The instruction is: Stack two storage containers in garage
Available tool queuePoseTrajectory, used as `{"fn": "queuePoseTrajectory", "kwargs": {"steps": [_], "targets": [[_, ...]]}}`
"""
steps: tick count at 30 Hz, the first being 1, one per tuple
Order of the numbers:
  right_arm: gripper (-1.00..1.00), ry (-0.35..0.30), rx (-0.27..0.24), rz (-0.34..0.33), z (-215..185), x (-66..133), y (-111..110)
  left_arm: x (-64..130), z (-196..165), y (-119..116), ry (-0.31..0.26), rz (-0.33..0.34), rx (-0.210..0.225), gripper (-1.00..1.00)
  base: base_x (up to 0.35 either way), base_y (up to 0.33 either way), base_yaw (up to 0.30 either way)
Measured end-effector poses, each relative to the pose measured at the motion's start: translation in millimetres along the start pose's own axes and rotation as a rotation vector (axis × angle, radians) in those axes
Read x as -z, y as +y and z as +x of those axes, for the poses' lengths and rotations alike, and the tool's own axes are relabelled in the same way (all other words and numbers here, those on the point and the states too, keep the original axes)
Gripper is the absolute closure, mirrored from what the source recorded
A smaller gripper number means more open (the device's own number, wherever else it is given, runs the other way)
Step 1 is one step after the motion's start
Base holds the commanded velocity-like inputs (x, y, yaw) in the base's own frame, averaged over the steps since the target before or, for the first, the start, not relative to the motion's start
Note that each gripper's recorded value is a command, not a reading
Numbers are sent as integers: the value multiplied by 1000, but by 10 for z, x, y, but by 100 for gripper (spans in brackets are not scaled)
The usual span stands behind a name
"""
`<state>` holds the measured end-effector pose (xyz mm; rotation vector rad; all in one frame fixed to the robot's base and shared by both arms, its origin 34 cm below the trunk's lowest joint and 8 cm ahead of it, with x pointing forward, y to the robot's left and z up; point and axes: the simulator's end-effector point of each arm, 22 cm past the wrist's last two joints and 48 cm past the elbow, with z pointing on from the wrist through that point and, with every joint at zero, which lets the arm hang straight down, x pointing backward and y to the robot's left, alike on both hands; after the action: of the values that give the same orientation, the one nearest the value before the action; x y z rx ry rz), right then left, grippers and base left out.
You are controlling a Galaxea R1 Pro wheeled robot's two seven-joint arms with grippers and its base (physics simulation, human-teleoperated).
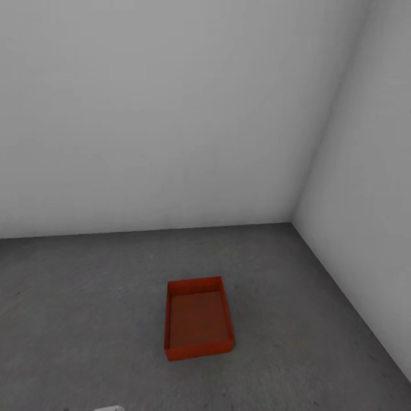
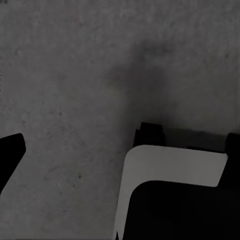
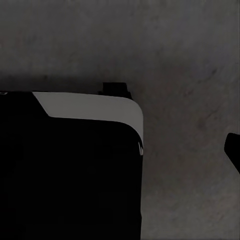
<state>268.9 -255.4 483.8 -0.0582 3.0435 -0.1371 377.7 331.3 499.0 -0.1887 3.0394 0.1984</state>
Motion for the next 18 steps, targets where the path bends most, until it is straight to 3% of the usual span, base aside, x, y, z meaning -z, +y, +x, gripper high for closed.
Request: {"fn": "queuePoseTrajectory", "kwargs": {"steps": [18], "targets": [[-100, -26, -2, 1, -108, 26, -10, 55, -92, -2, -27, 2, 4, -100, 0, 0, -65]]}}
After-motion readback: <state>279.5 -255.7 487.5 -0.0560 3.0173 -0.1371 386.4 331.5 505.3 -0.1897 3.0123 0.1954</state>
